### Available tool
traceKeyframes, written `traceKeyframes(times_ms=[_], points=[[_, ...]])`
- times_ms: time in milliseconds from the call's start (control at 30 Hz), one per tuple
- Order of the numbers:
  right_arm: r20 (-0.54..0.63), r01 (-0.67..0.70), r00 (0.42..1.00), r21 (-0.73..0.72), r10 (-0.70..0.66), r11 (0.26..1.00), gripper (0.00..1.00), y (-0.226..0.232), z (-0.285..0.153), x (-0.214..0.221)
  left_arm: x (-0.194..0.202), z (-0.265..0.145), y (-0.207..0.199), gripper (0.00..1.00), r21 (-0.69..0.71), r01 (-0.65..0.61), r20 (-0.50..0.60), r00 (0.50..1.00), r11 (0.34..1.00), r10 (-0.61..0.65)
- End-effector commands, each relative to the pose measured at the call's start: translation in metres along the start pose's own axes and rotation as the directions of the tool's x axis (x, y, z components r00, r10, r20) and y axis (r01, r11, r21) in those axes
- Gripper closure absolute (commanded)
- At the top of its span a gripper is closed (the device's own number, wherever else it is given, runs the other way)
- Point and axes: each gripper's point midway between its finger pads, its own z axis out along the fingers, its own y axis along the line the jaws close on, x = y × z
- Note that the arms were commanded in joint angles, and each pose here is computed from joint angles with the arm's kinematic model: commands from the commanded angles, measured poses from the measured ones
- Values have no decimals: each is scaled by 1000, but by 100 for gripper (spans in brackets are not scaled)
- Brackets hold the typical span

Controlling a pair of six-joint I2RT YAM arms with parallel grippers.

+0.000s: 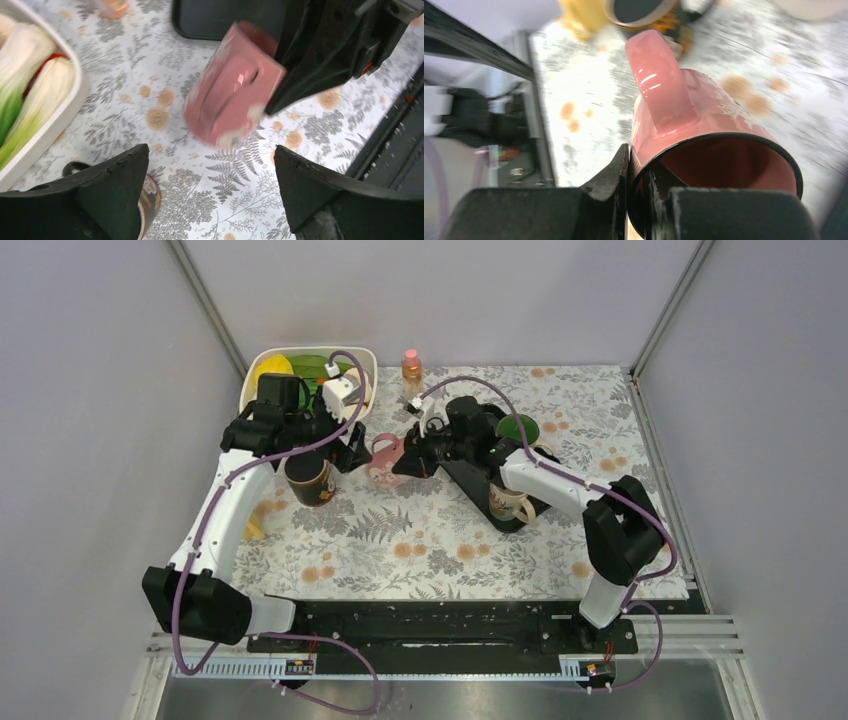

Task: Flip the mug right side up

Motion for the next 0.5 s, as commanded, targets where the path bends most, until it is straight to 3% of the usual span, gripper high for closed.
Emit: traceKeyframes(times_ms=[0,133,300,400,467], points=[[-93,249,969,365,-230,897,100,-69,-52,-48,-42,-29,40,1,-230,16,112,994,973,10],[-311,483,872,426,-378,765,100,-111,-82,-56,-38,-47,54,1,-321,27,96,995,947,4],[-557,635,741,399,-375,662,100,-163,-119,-64,-25,-51,53,1,-324,19,58,998,946,0],[-591,643,733,440,-337,626,100,-199,-131,-75,-18,-49,56,1,-329,13,33,999,944,-2],[-578,620,759,504,-298,602,100,-222,-136,-84,-15,-47,58,1,-332,11,21,1000,943,-4]])
